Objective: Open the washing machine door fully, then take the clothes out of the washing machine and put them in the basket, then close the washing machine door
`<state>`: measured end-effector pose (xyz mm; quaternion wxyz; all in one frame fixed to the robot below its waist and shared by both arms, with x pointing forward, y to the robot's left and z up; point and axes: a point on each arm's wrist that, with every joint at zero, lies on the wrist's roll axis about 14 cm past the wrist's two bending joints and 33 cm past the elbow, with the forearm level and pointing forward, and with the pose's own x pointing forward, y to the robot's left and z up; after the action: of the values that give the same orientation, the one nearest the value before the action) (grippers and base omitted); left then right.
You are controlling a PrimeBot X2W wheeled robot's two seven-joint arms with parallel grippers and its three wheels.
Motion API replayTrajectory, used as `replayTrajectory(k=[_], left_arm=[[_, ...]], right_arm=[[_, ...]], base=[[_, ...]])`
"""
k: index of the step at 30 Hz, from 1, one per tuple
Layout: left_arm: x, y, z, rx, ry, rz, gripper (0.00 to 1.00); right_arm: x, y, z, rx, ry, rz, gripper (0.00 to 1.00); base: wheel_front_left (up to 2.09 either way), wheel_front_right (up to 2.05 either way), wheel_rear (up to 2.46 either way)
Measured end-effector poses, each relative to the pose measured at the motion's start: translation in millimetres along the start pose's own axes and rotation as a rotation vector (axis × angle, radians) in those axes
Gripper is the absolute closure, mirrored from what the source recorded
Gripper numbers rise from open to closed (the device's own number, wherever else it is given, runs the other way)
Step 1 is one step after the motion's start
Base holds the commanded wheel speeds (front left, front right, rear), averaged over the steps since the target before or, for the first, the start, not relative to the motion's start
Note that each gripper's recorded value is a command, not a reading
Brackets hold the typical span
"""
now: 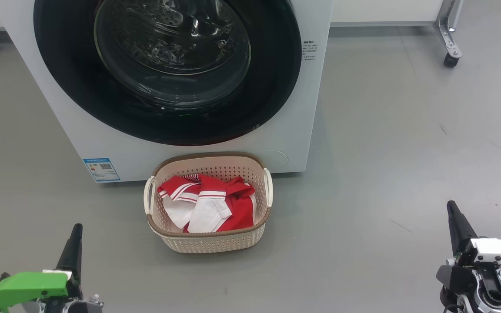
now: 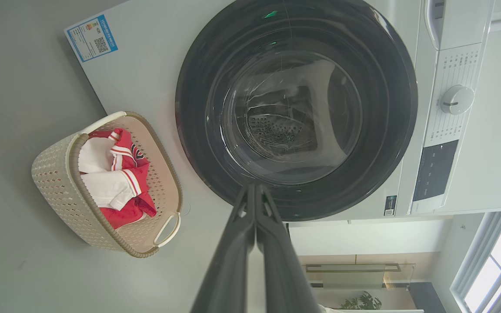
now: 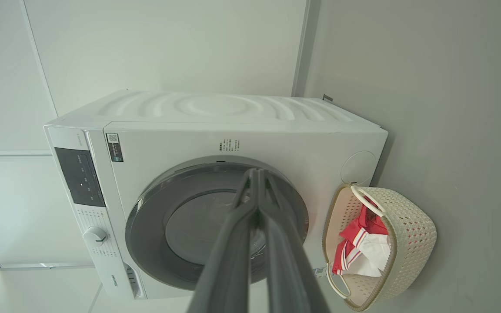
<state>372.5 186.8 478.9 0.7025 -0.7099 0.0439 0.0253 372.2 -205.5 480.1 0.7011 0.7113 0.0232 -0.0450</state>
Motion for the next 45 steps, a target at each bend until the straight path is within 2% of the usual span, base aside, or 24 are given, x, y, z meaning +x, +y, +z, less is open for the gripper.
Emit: replayTrajectory(k=[45], left_arm=[[0.4, -0.3, 0.8, -0.002, -0.003, -0.001, 1.00]], right_arm=[[0.6, 0.8, -0.1, 0.002, 0.001, 0.005, 1.00]], base=[[0.00, 0.00, 0.00]])
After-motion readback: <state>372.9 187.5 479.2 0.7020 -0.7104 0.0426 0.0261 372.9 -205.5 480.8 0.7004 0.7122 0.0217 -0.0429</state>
